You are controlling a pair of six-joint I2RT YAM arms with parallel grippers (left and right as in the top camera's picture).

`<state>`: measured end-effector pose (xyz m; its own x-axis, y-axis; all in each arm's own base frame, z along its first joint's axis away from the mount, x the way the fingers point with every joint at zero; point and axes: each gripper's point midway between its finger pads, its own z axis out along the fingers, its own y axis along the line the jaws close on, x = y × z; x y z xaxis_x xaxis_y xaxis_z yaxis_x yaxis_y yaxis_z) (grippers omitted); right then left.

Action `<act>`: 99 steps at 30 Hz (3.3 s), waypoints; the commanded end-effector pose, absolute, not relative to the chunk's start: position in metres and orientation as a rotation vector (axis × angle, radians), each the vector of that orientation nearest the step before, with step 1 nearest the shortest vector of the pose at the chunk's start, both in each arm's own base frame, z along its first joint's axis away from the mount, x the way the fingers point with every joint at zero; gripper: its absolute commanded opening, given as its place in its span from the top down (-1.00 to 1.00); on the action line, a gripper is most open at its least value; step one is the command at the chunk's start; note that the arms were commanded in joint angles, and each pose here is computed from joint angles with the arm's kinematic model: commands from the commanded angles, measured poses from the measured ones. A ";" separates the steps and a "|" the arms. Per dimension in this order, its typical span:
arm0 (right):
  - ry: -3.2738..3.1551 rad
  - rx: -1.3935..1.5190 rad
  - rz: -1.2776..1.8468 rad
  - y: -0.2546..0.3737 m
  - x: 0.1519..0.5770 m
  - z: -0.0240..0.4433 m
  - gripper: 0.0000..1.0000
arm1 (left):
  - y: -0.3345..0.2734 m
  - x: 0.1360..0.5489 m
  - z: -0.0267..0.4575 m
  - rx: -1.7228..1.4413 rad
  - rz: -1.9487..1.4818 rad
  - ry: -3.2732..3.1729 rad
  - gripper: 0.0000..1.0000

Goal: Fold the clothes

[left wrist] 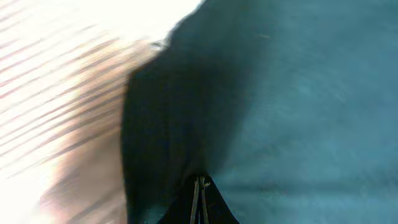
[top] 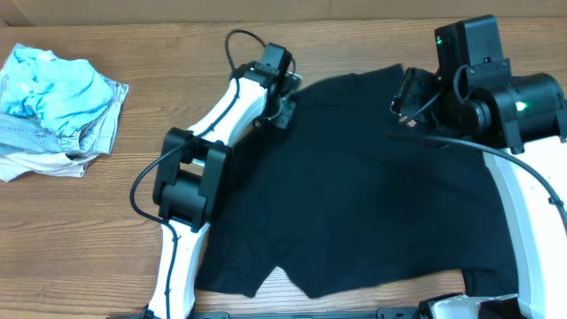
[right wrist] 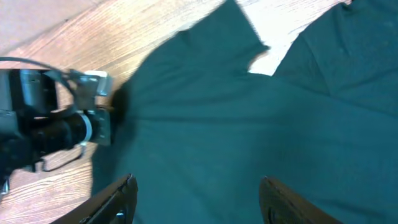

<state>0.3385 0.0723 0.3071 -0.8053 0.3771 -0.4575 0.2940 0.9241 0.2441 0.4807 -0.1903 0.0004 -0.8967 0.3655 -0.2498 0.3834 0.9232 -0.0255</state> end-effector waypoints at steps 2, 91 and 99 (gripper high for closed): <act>2.606 0.502 0.196 0.071 0.339 0.296 -0.38 | -0.024 0.475 -0.054 0.037 0.390 3.040 0.92; 3.336 0.017 1.016 0.264 0.242 0.040 -0.34 | -0.004 0.348 0.355 0.050 -0.184 2.556 0.22; 2.818 -0.146 1.312 0.353 0.310 0.070 0.92 | -0.005 0.348 0.355 0.051 -0.185 2.557 0.22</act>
